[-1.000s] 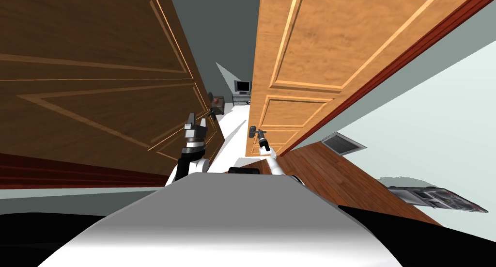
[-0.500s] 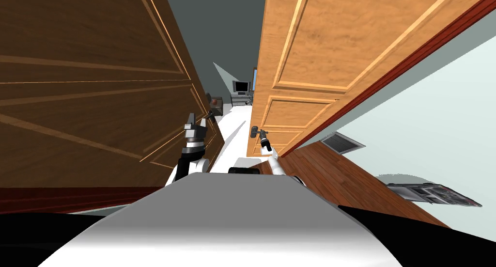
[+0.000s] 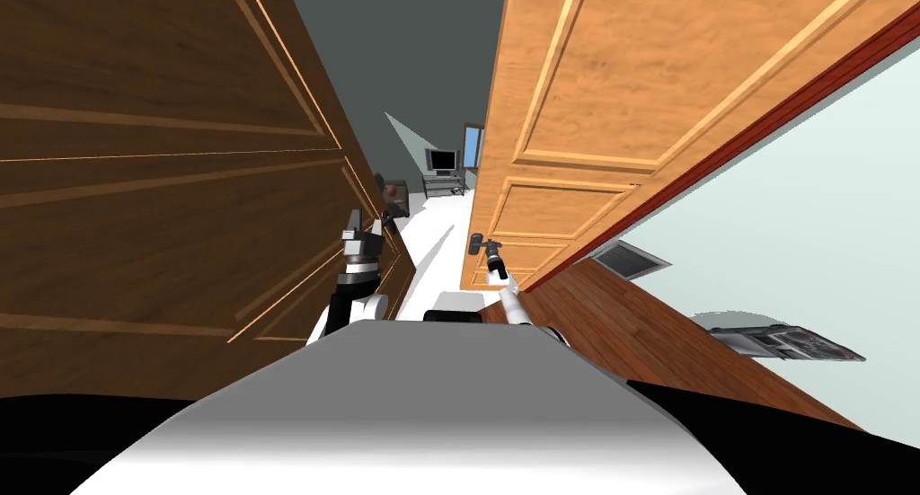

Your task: Push the door open

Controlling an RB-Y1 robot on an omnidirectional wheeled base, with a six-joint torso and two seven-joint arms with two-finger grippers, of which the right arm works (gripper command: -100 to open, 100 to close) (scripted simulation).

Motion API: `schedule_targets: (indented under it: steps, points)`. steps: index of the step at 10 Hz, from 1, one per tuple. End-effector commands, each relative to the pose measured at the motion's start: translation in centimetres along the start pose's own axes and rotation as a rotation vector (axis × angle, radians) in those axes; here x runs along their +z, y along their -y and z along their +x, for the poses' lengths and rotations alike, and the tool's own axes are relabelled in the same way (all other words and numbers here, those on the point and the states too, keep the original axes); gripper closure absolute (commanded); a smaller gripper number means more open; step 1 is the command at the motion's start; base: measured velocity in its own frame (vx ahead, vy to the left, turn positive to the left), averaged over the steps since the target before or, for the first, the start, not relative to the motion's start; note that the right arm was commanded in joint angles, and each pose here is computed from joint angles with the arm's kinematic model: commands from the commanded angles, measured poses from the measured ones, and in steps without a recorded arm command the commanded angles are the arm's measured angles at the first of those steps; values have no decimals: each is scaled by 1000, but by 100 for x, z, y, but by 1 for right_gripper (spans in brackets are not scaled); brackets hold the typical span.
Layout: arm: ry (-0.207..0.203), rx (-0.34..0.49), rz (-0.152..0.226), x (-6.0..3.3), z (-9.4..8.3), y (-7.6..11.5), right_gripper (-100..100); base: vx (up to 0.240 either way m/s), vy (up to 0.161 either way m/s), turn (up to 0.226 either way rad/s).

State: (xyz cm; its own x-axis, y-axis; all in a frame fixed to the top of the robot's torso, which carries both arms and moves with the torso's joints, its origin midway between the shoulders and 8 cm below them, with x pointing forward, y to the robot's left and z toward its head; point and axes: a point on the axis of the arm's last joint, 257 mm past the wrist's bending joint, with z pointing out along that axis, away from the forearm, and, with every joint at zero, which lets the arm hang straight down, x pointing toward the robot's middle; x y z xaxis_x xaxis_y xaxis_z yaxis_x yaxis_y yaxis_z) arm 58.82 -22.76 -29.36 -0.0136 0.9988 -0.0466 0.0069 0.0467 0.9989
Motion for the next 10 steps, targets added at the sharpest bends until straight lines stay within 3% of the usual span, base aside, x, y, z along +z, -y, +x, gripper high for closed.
schedule_targets:
  steps: [1,7,10]
  points:
    - [28,2,-13,0,-153,-38,100,168,156,-94]
    - [83,42,-6,-18,-297,-1,100,166,124,-81]
    - [108,15,-9,-22,-514,-17,100,136,7,-72]
